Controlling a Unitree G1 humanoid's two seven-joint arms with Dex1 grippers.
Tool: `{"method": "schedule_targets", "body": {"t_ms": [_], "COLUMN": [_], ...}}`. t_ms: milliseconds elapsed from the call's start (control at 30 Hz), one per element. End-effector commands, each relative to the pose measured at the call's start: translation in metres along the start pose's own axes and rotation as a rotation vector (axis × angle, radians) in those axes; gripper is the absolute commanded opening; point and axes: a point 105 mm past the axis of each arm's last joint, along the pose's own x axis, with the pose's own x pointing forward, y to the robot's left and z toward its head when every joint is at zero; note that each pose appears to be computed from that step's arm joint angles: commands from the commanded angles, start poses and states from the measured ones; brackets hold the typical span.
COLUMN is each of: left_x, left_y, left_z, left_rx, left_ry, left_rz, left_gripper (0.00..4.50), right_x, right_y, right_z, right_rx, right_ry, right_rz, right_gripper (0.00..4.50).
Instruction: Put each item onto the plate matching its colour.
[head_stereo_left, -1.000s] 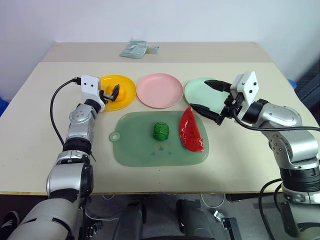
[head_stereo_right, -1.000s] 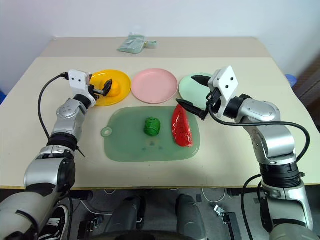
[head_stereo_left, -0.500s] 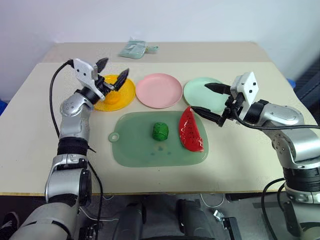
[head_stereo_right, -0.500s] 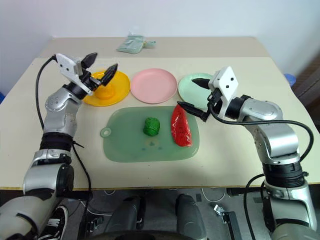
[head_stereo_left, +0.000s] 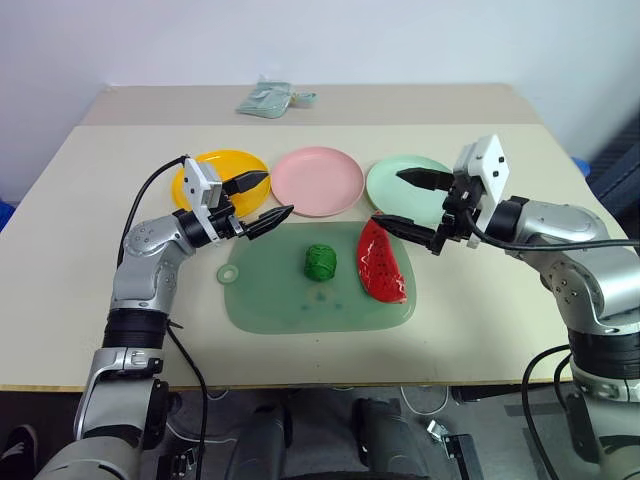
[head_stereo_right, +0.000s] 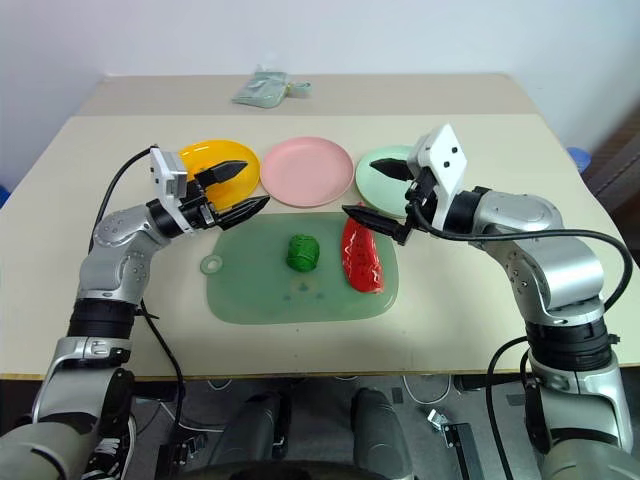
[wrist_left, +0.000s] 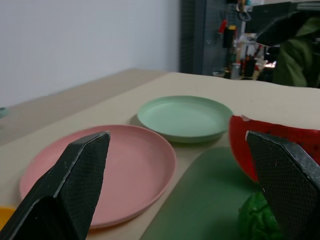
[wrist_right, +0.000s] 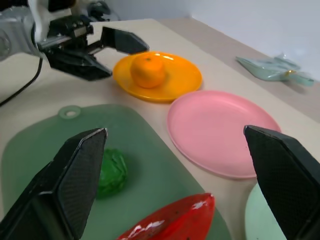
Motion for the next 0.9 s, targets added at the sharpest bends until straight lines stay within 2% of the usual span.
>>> {"method": "schedule_targets", "body": {"t_ms": [33, 167, 333, 533, 700, 900], "left_x": [-0.014, -0.034, -0.051, -0.060, -0.065, -0.067], "left_y": [-0.010, -0.018, -0.030, -0.042, -0.053, -0.059], "left_z": [0.014, 0.010, 0.008, 0.004, -0.001, -0.005], "left_rx": [0.055, 0.037, -0.001, 0.001, 0.001, -0.005], "left_ry": [0.015, 0.094, 0.156, 0.185, 0.198, 0.206], "left_rz": [-0.078, -0.125, -0.179, -0.182, -0.175, -0.153], "left_gripper": [4.46, 4.46, 4.46, 4.46, 4.46, 4.46], "right_x": [0.022, 0.043, 0.067, 0.076, 0.080, 0.086], "right_y": [0.013, 0.024, 0.037, 0.053, 0.062, 0.062], "right_z": [0.015, 0.009, -0.017, -0.037, -0.062, -0.077], "right_rx": [-0.070, -0.101, -0.088, -0.083, -0.103, -0.116], "right_ry": [-0.008, 0.021, 0.137, 0.223, 0.311, 0.360], "right_rz": [0.023, 0.076, 0.173, 0.288, 0.326, 0.318], "right_gripper": [4.50, 4.50, 4.50, 4.50, 4.50, 4.50]}}
